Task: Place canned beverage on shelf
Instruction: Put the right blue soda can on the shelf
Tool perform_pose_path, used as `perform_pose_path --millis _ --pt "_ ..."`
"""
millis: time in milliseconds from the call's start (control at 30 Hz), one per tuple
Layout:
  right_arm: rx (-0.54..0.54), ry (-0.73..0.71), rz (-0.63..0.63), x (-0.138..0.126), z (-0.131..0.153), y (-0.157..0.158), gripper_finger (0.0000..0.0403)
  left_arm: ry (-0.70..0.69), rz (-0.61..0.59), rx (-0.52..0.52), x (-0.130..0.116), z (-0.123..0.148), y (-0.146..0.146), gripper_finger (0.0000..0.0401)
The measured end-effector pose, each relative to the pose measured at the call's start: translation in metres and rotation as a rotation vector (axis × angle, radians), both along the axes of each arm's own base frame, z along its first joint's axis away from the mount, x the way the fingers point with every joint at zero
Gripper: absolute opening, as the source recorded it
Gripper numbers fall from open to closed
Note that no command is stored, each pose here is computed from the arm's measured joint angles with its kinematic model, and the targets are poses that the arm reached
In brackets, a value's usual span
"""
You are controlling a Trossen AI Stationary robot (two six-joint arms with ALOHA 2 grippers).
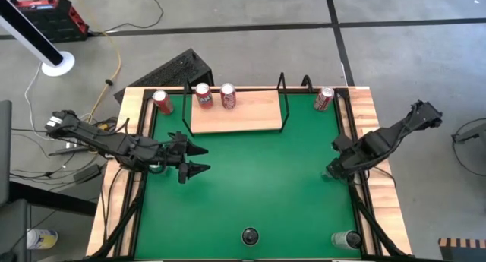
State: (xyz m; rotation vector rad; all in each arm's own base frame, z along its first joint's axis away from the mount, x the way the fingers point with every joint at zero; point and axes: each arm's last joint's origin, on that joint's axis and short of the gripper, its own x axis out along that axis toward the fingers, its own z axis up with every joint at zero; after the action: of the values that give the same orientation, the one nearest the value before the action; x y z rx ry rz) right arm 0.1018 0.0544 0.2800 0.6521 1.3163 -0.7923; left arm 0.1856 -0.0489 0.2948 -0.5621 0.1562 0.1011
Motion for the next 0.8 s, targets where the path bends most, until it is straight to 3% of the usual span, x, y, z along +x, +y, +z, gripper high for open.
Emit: perform_pose_path --millis 800 --pt "-0.007 -0.102 -0.076 -0.0009 0.0021 -0.0006 0.0275 0.0 -0.023 -0.022 0.0006 0.0002 0.0013 0.0357"
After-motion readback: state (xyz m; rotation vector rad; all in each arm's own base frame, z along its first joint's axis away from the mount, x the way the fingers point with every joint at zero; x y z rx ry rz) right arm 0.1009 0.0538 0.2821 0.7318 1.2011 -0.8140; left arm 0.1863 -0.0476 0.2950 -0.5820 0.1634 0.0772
